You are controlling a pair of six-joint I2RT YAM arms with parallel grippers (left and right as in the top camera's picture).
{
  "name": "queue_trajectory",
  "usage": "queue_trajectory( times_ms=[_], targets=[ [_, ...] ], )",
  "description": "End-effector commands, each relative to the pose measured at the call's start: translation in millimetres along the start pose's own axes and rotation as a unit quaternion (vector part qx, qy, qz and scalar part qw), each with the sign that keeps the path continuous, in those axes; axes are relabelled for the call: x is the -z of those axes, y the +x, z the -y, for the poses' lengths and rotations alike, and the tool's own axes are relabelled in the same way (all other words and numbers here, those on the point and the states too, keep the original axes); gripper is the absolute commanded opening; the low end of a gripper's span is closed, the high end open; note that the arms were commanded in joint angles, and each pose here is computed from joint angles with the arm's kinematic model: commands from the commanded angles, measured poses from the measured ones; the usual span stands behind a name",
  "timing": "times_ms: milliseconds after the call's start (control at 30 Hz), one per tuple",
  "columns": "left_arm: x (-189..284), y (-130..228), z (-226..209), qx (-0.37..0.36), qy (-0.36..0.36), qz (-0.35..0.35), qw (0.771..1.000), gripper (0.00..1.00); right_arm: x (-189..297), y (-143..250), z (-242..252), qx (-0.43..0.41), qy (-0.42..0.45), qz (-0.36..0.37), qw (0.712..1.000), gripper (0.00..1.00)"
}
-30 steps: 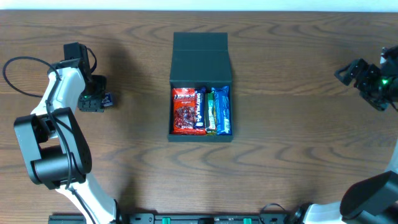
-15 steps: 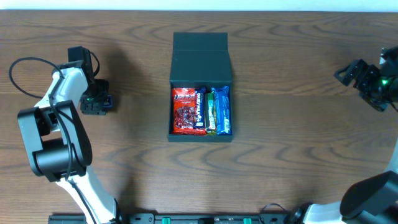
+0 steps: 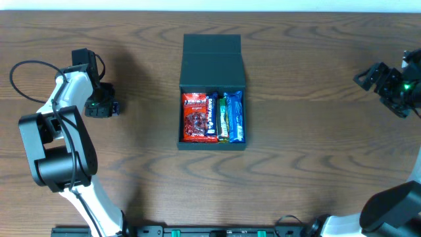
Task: Pack container
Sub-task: 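Grasp the blue Eclipse mint tin with the left gripper, then lower the Eclipse tin into the box and release it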
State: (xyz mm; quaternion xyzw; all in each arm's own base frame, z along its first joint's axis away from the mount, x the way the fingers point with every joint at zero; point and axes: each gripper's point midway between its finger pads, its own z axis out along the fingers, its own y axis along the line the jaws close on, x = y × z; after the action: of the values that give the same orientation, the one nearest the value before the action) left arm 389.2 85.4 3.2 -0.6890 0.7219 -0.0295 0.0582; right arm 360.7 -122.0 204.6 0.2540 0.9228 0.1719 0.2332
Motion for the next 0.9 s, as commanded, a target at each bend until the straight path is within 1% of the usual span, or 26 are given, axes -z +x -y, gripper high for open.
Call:
queue_trajectory(
  times_ms=[0, 100, 200, 300, 333, 367, 467, 567, 633, 700, 767, 867],
  targets=[
    [-6.3, -2.2, -6.1, -0.011, -0.013, 0.008, 1.0, 0.35, 2.0, -4.5, 1.7, -0.007, 0.001, 0.006, 1.0, 0.99],
    [-6.3, -2.6, -4.2, -0.031, -0.01, 0.009, 0.999, 0.31, 2.0, -4.3, 1.6, -0.007, 0.001, 0.005, 1.0, 0.99],
    [-6.3, -2.9, -2.4, -0.049, -0.006, 0.009, 0.999, 0.31, 2.0, -4.3, 1.6, -0.007, 0.001, 0.005, 1.0, 0.99],
    [-6.2, -0.7, -0.8, -0.049, -0.002, 0.003, 0.999, 0.29, 2.0, -4.4, 1.6, -0.007, 0.001, 0.006, 1.0, 0.99],
    [-6.1, 1.1, 0.2, -0.049, 0.0, -0.003, 0.999, 0.27, 2.0, -4.5, 1.7, -0.007, 0.001, 0.006, 1.0, 0.99],
    [-6.0, 1.8, 1.9, -0.053, 0.004, -0.005, 0.999, 0.22, 2.0, -4.5, 1.7, -0.007, 0.001, 0.006, 1.0, 0.99],
    [-4.1, 6.2, 13.5, -0.082, 0.029, -0.018, 0.996, 0.06, 2.0, -4.4, 1.6, -0.007, 0.001, 0.006, 1.0, 0.99],
    [4.8, 16.6, 32.4, -0.109, 0.064, -0.043, 0.991, 0.06, 2.0, -4.4, 1.7, -0.007, 0.001, 0.006, 1.0, 0.99],
    [16.1, 28.5, 50.6, -0.144, 0.096, -0.061, 0.983, 0.06, 2.0, -4.5, 1.7, -0.007, 0.001, 0.006, 1.0, 0.99],
    [30.4, 41.8, 70.5, -0.194, 0.123, -0.059, 0.971, 0.06, 2.0, -5.3, 1.7, -0.006, 0.001, 0.007, 1.0, 0.99],
    [50.1, 63.6, 92.8, -0.268, 0.146, -0.038, 0.952, 0.06, 2.0, -7.1, 1.5, -0.004, 0.001, 0.011, 1.0, 0.99],
    [79.2, 96.5, 113.2, -0.363, 0.152, 0.011, 0.919, 0.06, 2.0, -8.3, 1.3, -0.003, 0.0, 0.013, 1.0, 0.99]
  ],
)
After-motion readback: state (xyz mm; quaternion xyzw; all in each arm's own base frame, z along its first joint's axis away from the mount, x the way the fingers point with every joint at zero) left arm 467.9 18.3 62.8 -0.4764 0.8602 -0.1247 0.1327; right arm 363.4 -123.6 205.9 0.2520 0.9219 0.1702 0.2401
